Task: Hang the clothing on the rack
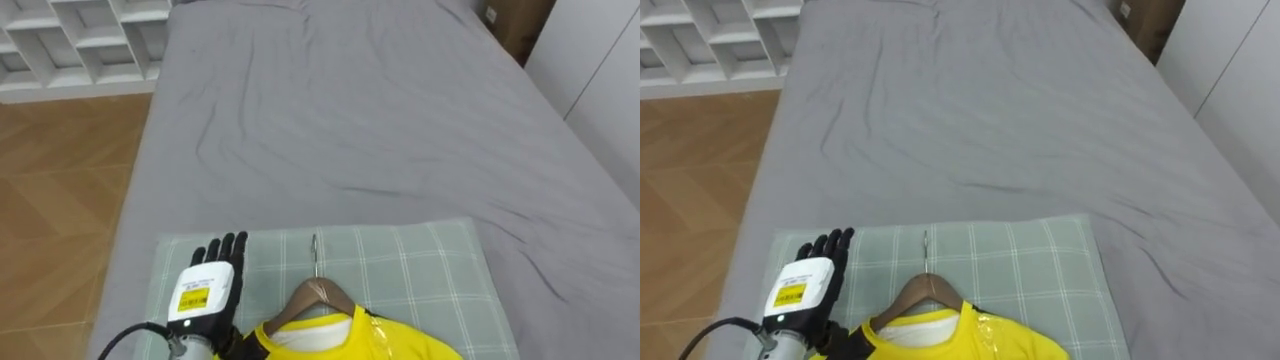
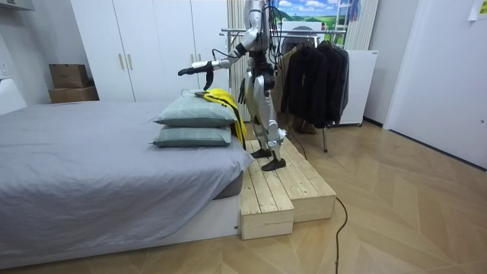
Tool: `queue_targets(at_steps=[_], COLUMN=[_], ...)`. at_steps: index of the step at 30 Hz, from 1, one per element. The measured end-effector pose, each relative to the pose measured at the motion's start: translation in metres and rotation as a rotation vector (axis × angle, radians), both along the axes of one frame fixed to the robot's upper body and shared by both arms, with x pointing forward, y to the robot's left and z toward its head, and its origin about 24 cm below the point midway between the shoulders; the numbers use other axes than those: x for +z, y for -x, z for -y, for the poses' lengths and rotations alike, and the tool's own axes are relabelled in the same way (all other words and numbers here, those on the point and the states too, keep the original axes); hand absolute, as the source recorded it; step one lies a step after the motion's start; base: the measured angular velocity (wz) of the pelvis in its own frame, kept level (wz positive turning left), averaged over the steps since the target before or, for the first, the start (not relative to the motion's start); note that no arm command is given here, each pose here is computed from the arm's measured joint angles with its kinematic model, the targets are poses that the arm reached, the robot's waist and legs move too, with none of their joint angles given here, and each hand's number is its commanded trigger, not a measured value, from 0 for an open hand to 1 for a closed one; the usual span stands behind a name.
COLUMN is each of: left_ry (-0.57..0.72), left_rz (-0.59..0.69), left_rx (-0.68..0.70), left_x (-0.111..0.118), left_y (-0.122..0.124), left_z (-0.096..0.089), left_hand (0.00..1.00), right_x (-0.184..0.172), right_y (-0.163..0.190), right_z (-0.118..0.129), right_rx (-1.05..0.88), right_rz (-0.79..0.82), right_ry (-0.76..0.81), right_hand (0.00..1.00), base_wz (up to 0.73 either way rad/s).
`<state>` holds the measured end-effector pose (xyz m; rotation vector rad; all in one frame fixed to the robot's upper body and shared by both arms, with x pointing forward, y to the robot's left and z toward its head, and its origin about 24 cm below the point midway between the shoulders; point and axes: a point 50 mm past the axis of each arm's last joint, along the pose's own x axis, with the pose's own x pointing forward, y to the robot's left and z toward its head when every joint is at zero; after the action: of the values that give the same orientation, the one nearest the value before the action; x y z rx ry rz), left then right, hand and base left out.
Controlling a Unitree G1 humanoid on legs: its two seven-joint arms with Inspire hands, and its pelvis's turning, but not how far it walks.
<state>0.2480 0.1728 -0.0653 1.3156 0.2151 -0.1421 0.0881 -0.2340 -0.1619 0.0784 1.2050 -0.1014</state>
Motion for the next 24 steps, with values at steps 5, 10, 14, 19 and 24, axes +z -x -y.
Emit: queue_targets(at_steps=[5,10,14,19,24], left_ry=[0.044,0.086,0.099,0.097,0.125], left_rz=[-0.069,-0.103,-0.169,-0.250,-0.250], left_rx=[-0.006,-0.024,-0.091,-0.078,-0.133], left_x=[-0.008,-0.013,-0.020,-0.022,-0.011], left_y=[0.007,0.012,0.020,0.019,0.011], left_z=[0.006,0.014,0.027,0.024,0.033], left_hand=[0.00,0.00,0.00,0.00,0.00], right_x=[0.000,-0.001,-0.004,-0.003,-0.003], right_y=[-0.002,0.000,0.012,0.013,0.006], right_z=[-0.002,-0.007,-0.005,-0.001,-0.004], right_rx=[0.015,0.046,-0.018,-0.046,-0.039], right_rz=[0.006,0.005,-0.038,-0.045,-0.034], right_ry=[-0.004,-0.009,-0.021,-0.013,-0.026], right_hand=[0.00,0.00,0.00,0.00,0.00], base_wz=[-0.02,0.31,0.24,-0.08,-0.03])
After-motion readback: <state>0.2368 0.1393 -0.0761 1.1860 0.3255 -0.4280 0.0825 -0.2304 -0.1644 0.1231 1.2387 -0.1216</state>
